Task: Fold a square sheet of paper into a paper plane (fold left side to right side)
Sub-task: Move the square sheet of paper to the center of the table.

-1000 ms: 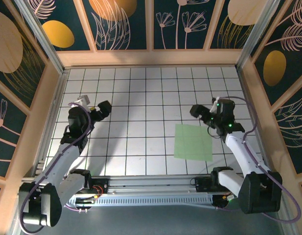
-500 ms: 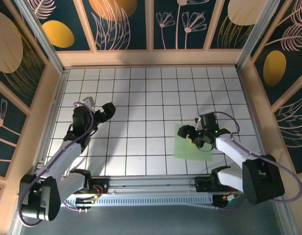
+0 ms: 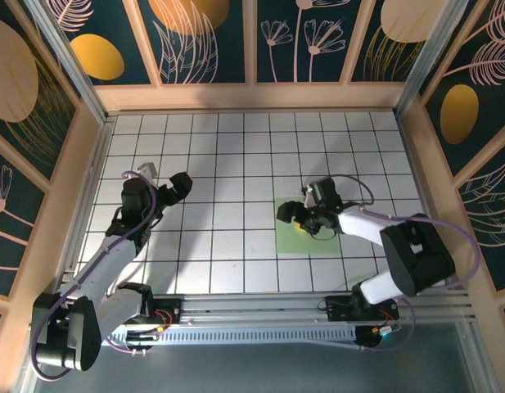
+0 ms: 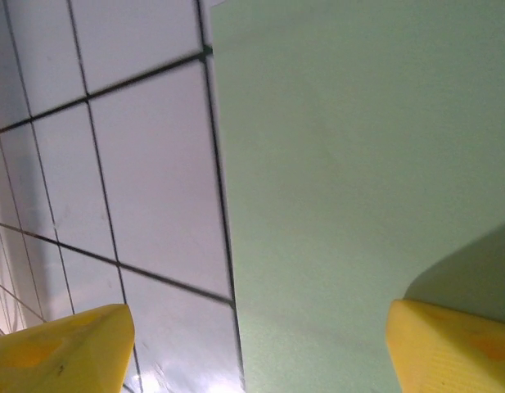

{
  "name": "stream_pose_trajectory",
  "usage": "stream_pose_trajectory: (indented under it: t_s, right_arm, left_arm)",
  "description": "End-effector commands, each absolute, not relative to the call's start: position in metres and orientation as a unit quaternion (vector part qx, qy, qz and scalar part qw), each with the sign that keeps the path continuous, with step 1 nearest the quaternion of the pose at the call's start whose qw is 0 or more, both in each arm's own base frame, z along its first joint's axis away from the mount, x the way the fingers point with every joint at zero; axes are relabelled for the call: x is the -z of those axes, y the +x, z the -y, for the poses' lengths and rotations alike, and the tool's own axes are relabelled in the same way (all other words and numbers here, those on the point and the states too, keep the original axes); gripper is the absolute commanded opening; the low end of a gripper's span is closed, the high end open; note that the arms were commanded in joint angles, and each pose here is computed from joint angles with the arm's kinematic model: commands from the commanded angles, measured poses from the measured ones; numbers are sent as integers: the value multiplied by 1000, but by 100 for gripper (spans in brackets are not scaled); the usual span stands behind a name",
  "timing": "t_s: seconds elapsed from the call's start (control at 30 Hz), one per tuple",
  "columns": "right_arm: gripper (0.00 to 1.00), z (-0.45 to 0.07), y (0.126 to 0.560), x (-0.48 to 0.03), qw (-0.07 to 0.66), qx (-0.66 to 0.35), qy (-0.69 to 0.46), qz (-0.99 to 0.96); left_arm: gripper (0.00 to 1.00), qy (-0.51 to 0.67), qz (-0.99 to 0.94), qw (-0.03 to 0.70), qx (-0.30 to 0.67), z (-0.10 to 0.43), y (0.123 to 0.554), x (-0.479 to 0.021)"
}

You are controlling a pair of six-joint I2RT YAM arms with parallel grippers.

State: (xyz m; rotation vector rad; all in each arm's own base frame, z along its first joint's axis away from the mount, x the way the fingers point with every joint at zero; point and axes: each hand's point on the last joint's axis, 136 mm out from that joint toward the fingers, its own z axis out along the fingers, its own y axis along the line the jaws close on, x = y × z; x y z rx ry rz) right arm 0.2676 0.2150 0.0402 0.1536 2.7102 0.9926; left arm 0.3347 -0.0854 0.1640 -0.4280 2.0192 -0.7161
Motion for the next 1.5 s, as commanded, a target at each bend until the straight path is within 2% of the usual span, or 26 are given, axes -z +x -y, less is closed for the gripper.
stream_pose_trajectory:
  t_s: [0.0, 0.3, 0.53, 0.67, 0.87, 1.07, 1.2, 1.47]
  right_arm:
    - [81, -241, 290, -44, 139, -362, 43, -921]
    - [77, -286, 328, -28, 131, -381, 53, -914]
    - [77, -324, 333, -30, 128, -398, 32, -908]
    - [77, -328, 341, -44, 144, -405, 31, -902]
    - [79, -333, 355, -94, 192, -420, 3, -887]
    - [83, -296, 368, -128, 257, -366, -9, -894]
    - [88, -247, 375, -128, 296, -284, -2, -912]
    - [95, -190, 379, -105, 295, -206, 8, -933]
  left_arm:
    - [99, -172, -813, 473, 293, 85, 337, -182]
    - [99, -172, -812, 475, 292, 85, 340, -188]
    - [99, -172, -816, 469, 292, 87, 341, -184]
    - [99, -171, -817, 463, 296, 89, 342, -182]
    - [99, -166, -819, 457, 305, 93, 343, -184]
    - [95, -154, -820, 435, 338, 107, 339, -183]
    - [86, -138, -825, 402, 372, 127, 334, -177]
    - [73, -74, -848, 328, 409, 204, 320, -156]
